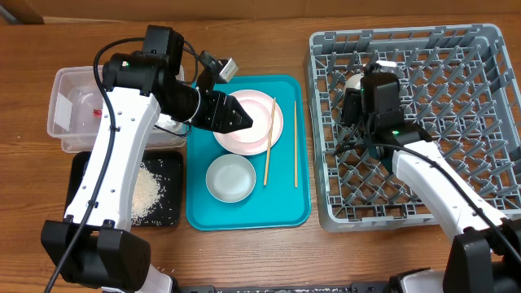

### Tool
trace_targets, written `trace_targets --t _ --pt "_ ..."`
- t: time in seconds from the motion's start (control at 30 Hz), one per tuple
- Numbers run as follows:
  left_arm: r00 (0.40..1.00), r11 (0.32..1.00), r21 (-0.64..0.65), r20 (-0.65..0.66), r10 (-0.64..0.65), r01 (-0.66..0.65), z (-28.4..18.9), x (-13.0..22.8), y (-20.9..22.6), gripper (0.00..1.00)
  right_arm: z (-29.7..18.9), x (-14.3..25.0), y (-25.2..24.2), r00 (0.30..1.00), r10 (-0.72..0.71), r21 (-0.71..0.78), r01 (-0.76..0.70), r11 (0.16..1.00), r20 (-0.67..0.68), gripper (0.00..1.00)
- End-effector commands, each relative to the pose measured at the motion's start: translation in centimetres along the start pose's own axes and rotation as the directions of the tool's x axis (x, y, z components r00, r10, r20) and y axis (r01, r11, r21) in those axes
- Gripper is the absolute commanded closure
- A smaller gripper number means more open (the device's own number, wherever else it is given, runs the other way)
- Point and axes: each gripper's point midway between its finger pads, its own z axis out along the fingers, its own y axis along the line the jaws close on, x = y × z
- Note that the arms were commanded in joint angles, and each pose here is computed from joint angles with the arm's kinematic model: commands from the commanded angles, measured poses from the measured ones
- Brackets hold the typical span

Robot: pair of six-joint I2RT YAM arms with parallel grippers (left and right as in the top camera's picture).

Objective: Sort waste into correct bins and load items into the dishwasher
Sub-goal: 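Carry the cup with the right gripper into the dish rack and lower it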

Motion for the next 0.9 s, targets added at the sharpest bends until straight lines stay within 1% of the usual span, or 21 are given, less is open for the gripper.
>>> trace_targets --t 0.0,0.1,0.23,0.33,0.43,0.47,0.53,0.6,0.67,0.7,0.77,0.87 --pt "1.0 1.0 -0.002 -0.001 -0.011 0.011 0.1 -0.1 0.0 0.51 0.0 -1.1 -0.2 1.0 0.005 0.018 -0.006 1.0 0.03 0.27" --pt "1.0 1.0 -0.002 -0.001 -0.012 0.012 0.1 -0.1 0.0 0.51 -0.1 -1.2 -0.4 0.999 0.005 0.027 -0.006 1.0 0.034 0.21" --pt "1.0 1.0 -0.002 -0.001 -0.012 0.012 0.1 -0.2 0.0 0.51 -0.1 -1.3 -0.3 0.999 0.006 0.026 -0.007 1.0 0.036 0.18" --pt "1.0 1.0 -0.002 0.002 -0.01 0.01 0.1 -0.2 0.1 0.51 -0.7 -2.6 -0.1 0.998 0.015 0.015 -0.016 1.0 0.068 0.13" --pt "1.0 1.0 -0.002 0.002 -0.01 0.01 0.1 -0.2 0.1 0.51 -2.2 -4.4 0.0 0.995 0.023 0.006 -0.024 1.0 0.095 0.14" --pt "1.0 1.0 -0.002 0.002 -0.01 0.01 0.1 -0.2 0.1 0.51 -2.8 -5.0 0.0 0.995 0.024 0.005 -0.025 1.0 0.099 0.16" --pt "1.0 1.0 -0.002 0.002 -0.01 0.01 0.1 -0.2 0.1 0.51 -3.8 -5.4 0.1 0.995 0.024 -0.008 -0.023 1.0 0.093 0.28" --pt "1.0 1.0 -0.002 0.002 -0.01 0.01 0.1 -0.2 0.1 0.51 -4.3 -5.1 1.0 0.997 0.021 -0.066 -0.016 0.998 0.068 0.45" --pt "1.0 1.0 -0.002 0.002 -0.009 0.009 0.1 -0.2 0.1 0.51 -4.4 -4.2 2.0 1.0 0.012 -0.125 -0.009 0.992 0.023 0.66" --pt "1.0 1.0 -0.002 0.002 -0.009 0.009 0.1 -0.2 0.1 0.51 -4.5 -3.4 2.5 1.0 0.004 -0.159 -0.005 0.987 -0.01 0.78" --pt "1.0 1.0 -0.002 0.002 -0.01 0.01 0.1 -0.2 0.1 0.52 -4.5 -2.2 3.3 0.998 -0.008 -0.205 -0.005 0.979 -0.059 0.95" --pt "1.0 1.0 -0.002 0.002 -0.01 0.01 0.1 -0.2 0.1 0.51 -4.1 -1.1 4.0 0.994 -0.018 -0.243 -0.008 0.97 -0.104 0.96"
